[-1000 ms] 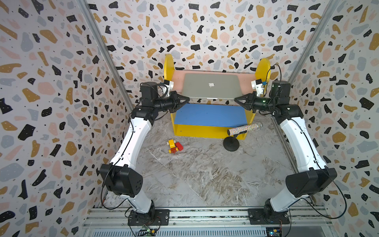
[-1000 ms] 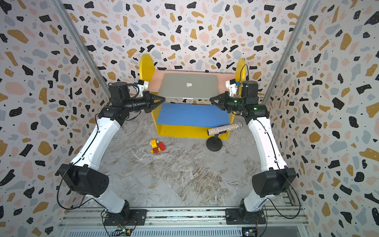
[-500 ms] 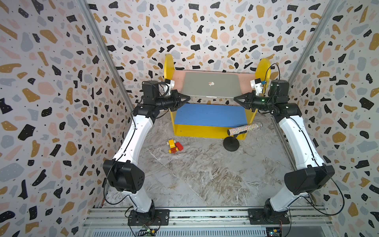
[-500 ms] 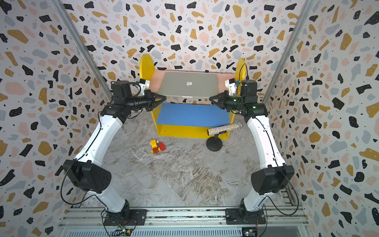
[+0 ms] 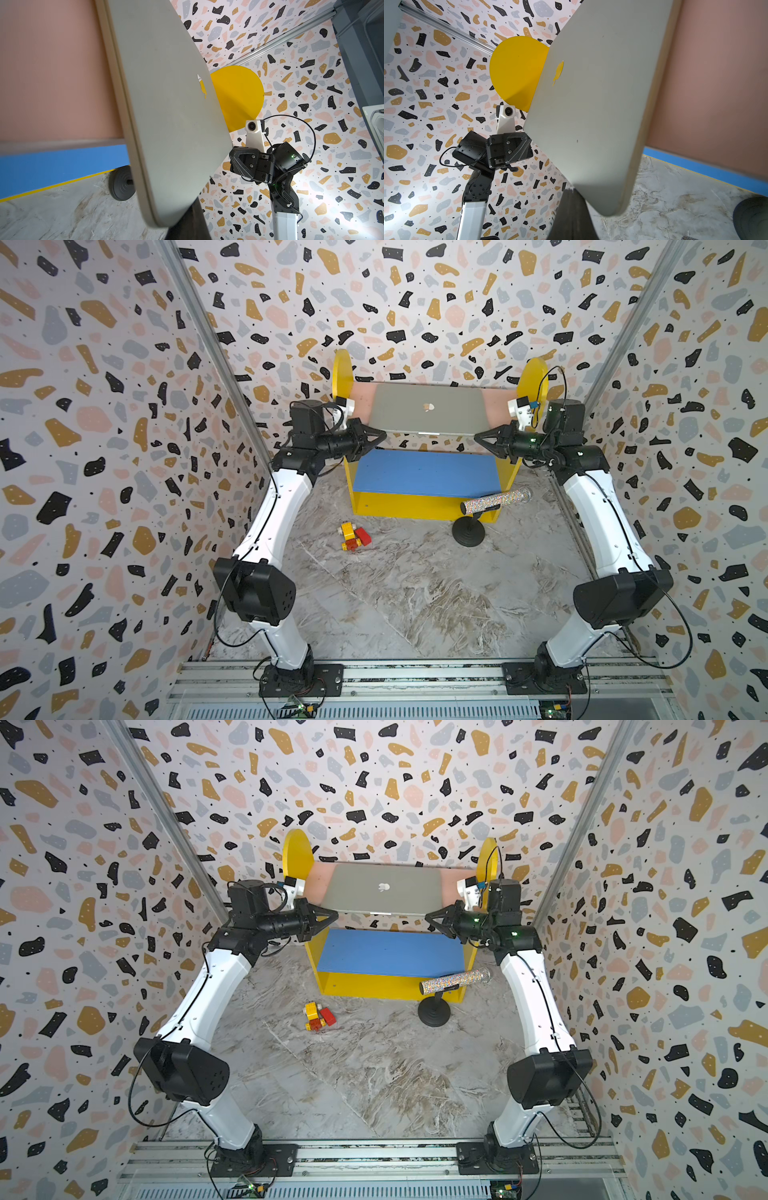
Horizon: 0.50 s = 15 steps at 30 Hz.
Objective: Close the laptop lid and set it aside
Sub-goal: Place the laptop on the shelf.
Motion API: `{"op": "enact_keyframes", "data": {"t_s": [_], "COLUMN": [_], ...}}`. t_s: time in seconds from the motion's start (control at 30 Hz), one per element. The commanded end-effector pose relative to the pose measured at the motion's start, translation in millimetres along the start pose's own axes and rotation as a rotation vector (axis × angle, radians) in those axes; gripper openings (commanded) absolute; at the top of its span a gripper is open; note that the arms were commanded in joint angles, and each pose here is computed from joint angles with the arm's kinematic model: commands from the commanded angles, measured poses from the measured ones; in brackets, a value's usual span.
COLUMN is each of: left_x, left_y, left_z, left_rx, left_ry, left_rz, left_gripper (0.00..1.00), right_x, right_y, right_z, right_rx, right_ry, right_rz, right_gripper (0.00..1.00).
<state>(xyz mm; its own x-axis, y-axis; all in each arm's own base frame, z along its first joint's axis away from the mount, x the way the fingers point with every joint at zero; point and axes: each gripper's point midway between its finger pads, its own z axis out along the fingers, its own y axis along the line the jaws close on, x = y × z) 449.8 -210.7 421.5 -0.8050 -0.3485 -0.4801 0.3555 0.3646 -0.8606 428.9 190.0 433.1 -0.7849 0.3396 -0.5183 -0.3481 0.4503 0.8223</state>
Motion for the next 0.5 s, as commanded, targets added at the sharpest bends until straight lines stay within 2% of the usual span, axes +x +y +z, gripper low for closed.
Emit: {"op": "enact_keyframes", "data": {"t_s": [0.0,0.47], "left_x": [-9.9,-18.3], "left_y": [-15.8,-15.0], "left_z": [0.3,5.7], "left_rx": [0.04,0.04], "left_ry": [-0.021,-0.023], "left_rz": [0.051,0.049], "left_gripper": [0.0,0.0], "right_x": [-12.4,-21.7], "right_y": [10.2,2.2], "right_z": [-6.8,-1.7], "right_rx": [-0.009,-0.008], "right_ry": [-0.035,-0.035], "right_rz": [-0.043,-0.029], "right_gripper": [0.0,0.0]}}
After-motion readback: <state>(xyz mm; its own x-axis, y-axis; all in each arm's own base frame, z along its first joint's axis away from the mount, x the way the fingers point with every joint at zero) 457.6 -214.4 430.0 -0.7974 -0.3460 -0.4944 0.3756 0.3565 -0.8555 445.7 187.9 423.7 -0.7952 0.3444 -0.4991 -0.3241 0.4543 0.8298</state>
